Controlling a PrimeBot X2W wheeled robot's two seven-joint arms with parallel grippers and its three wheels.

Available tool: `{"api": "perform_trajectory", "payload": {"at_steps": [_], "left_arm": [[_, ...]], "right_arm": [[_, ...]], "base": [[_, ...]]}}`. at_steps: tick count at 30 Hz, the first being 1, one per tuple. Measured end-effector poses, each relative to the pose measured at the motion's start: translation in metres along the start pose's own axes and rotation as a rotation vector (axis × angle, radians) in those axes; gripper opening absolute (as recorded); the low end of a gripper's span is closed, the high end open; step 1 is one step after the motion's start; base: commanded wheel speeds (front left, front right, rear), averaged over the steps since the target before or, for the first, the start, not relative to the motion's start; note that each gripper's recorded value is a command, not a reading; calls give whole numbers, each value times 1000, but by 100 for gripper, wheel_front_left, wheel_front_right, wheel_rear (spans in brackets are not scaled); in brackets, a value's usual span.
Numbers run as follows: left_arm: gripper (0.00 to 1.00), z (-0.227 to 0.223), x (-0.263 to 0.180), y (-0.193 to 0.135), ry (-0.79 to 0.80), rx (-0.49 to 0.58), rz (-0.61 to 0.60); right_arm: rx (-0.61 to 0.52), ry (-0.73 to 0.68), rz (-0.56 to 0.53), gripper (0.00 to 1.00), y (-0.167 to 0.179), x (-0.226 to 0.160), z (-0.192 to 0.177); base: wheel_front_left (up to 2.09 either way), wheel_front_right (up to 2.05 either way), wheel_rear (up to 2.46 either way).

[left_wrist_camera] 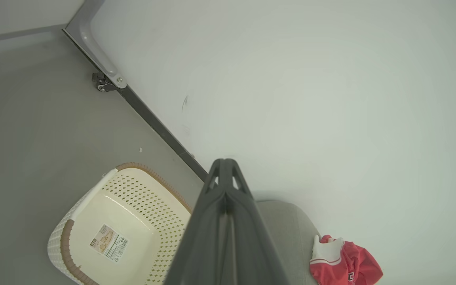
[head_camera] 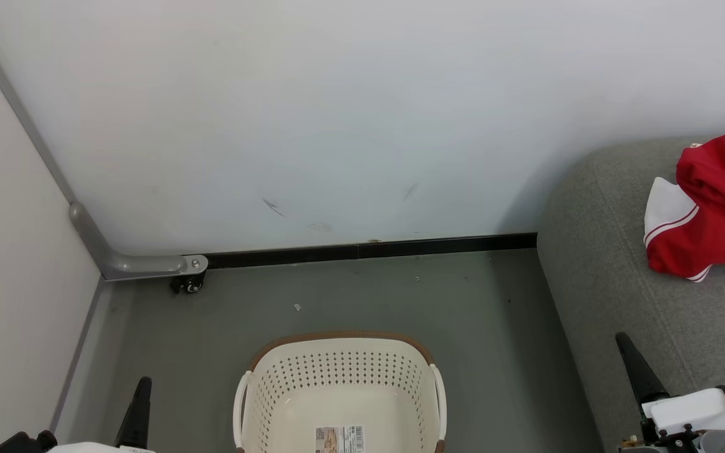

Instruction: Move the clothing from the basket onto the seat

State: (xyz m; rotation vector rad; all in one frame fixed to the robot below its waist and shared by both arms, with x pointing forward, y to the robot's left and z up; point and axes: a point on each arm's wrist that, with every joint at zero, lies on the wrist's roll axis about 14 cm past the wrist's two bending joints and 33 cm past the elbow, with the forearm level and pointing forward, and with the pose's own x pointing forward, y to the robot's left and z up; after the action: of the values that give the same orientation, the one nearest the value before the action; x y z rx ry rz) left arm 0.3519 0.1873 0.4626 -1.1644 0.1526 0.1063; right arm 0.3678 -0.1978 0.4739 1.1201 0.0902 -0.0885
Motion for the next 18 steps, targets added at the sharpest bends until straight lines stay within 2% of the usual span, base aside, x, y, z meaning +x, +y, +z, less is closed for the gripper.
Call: {"api": "perform_trajectory", "payload": {"at_steps": [18], "left_arm": [[0, 3, 13, -8, 11, -258, -39]], "right_arm": [[291, -5, 10, 0, 0, 4, 6]], "base": [[0, 0, 0]]}}
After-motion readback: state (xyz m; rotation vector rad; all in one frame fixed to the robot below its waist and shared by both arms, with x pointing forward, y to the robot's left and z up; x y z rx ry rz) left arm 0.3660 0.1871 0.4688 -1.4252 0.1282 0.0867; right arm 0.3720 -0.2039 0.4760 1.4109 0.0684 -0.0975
